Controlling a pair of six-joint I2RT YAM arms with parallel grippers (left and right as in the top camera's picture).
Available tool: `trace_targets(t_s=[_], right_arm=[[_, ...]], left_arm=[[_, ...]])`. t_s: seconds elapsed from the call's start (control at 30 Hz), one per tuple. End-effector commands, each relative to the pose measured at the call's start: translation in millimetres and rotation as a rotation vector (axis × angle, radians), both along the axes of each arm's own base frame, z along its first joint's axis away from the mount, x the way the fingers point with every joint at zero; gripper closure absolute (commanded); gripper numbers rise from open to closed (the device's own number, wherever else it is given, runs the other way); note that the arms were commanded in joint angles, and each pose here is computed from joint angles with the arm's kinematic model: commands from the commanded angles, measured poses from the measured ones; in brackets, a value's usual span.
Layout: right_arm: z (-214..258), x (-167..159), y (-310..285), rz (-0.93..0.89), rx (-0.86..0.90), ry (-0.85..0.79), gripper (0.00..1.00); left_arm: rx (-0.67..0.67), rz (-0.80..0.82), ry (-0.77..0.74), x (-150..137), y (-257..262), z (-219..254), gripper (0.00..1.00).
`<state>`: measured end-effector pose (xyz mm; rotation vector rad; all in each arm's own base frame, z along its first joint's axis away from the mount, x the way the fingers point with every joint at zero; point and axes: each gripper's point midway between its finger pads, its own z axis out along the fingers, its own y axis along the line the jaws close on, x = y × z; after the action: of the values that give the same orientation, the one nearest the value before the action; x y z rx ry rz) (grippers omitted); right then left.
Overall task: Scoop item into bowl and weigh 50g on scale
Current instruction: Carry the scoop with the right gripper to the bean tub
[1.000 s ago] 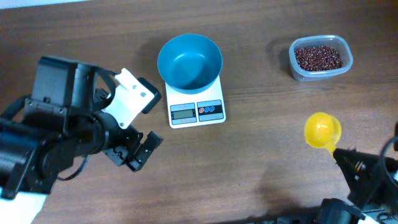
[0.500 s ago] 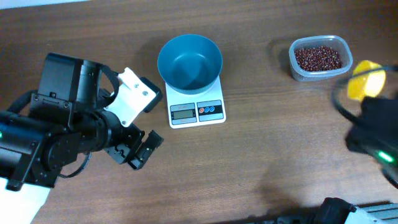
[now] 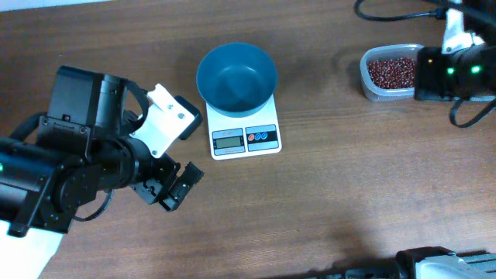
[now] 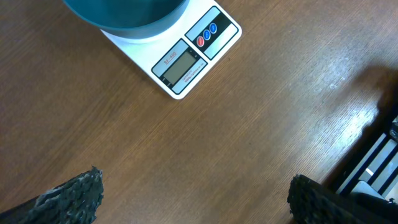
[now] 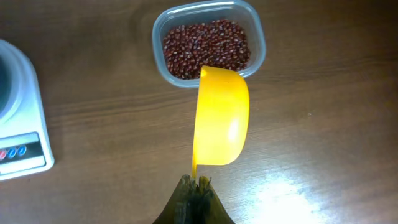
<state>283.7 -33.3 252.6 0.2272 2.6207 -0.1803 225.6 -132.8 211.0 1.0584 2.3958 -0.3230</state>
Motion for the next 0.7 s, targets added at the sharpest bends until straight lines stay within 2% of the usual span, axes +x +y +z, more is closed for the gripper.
trace_targets(t_s=[0.0, 0.1, 0.2, 0.3, 0.4, 0.67], right_arm=[[3.9, 2.6, 13.8, 0.158, 0.041, -0.008, 0.96], [-1.2, -6.2, 14.2, 0.256, -0.007, 0.046, 0.96], [-5.4, -15.2, 14.7, 0.265, -0.004, 0.087, 0.96], [0.1, 0.8, 14.2, 0.338, -0.055, 0.037, 0.96], [-10.7, 11.0, 13.8, 0.352, -0.055, 0.068, 0.96], [-14.9, 13.8, 23.4, 0.335, 0.020, 0.067, 0.96]], left_arm=[[-0.012, 0.011, -0.010, 1.4, 0.0, 5.3, 0.01], [-0.012, 0.011, -0.010, 1.4, 0.0, 5.3, 0.01], [-0.012, 0.011, -0.010, 1.4, 0.0, 5.3, 0.01], [-0.012, 0.011, -0.010, 1.4, 0.0, 5.3, 0.01], [-0.012, 0.011, -0.010, 1.4, 0.0, 5.3, 0.01], [-0.012, 0.011, -0.010, 1.4, 0.0, 5.3, 0.01]])
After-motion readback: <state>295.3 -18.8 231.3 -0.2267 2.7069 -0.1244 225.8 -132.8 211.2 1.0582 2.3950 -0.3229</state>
